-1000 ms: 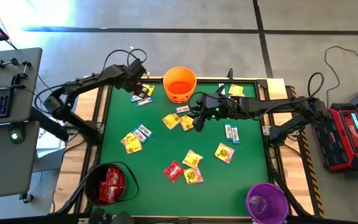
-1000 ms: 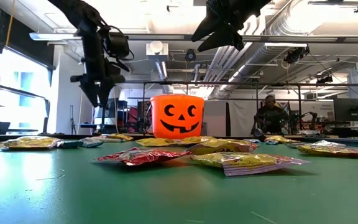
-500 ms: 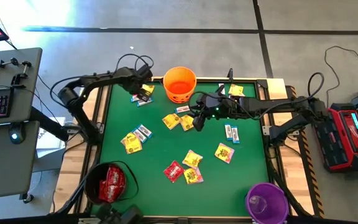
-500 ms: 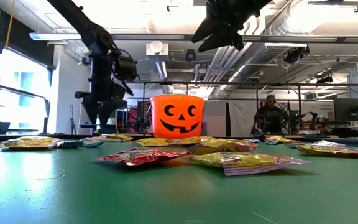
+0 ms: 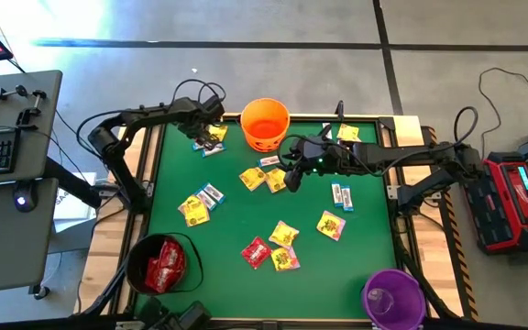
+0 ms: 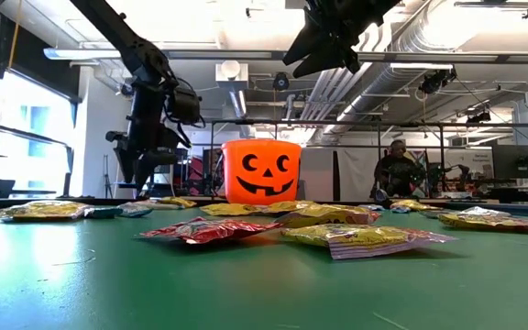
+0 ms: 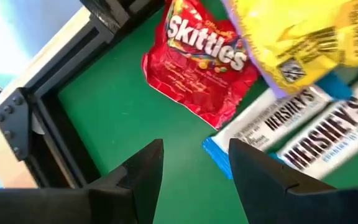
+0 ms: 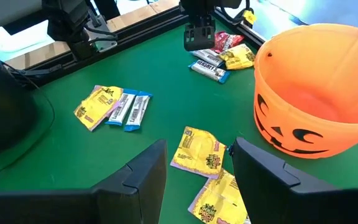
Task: Sort candy by brand, put in halloween buckets
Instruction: Put the red candy into the black bucket
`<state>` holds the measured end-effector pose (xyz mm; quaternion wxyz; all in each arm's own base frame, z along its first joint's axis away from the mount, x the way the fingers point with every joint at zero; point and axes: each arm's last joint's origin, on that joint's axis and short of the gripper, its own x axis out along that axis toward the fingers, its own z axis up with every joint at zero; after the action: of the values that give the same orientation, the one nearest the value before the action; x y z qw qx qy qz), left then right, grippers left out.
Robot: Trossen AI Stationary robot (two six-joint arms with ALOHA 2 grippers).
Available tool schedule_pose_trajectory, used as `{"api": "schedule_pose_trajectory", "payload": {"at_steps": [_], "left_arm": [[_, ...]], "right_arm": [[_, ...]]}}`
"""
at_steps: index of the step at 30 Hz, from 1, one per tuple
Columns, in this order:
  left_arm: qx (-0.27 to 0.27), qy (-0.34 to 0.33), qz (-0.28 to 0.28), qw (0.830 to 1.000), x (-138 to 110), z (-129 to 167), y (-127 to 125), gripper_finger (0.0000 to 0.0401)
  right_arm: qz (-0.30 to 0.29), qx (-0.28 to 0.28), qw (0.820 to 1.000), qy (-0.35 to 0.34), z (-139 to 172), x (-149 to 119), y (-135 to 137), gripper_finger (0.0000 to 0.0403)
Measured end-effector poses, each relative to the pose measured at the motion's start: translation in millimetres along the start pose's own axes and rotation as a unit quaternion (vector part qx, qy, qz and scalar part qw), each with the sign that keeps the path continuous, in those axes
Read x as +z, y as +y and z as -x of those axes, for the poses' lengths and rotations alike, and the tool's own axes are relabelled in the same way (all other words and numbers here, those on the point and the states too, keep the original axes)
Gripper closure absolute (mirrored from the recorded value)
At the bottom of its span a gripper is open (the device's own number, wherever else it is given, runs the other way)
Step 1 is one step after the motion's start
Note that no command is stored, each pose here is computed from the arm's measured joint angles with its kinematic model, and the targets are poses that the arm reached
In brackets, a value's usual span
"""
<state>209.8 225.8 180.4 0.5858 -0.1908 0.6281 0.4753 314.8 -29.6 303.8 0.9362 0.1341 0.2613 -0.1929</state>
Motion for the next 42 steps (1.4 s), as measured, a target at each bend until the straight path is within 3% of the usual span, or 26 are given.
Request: {"api": "schedule_pose_trajectory", "payload": {"at_steps": [4, 11, 14, 23, 31, 42], "left_arm": [[-0.004, 0.001, -0.001, 1.000, 7.6, 17.8, 2.6, 0.0229], [-0.099, -0.034, 0.032, 0.994, 44.0, 59.0, 17.1, 0.0229], [-0.111, -0.008, 0.040, 0.993, 68.3, 58.5, 27.2, 0.0229], [-0.066, 0.098, -0.044, 0.992, 116.3, 35.5, 24.5, 0.0229], [-0.048, 0.154, -0.072, 0.984, 125.3, 8.6, 12.4, 0.0229], [-0.023, 0.141, -0.078, 0.987, 124.5, 16.2, 13.3, 0.0229]], "right_arm": [[0.002, 0.000, 1.000, 0.000, 0.0, 0.0, 0.0, 0.0234], [0.002, 0.000, 1.000, 0.000, 0.0, 0.0, 0.0, 0.0234], [0.002, 0.001, 1.000, 0.000, 0.0, 0.0, 0.1, 0.0234], [0.004, 0.005, 1.000, 0.011, 0.0, -1.7, -0.1, 0.0234], [0.007, 0.000, 1.000, 0.024, 0.1, -4.3, -1.0, 0.0234], [0.025, 0.000, 0.999, 0.026, 0.1, -4.8, -1.2, 0.0234]]}}
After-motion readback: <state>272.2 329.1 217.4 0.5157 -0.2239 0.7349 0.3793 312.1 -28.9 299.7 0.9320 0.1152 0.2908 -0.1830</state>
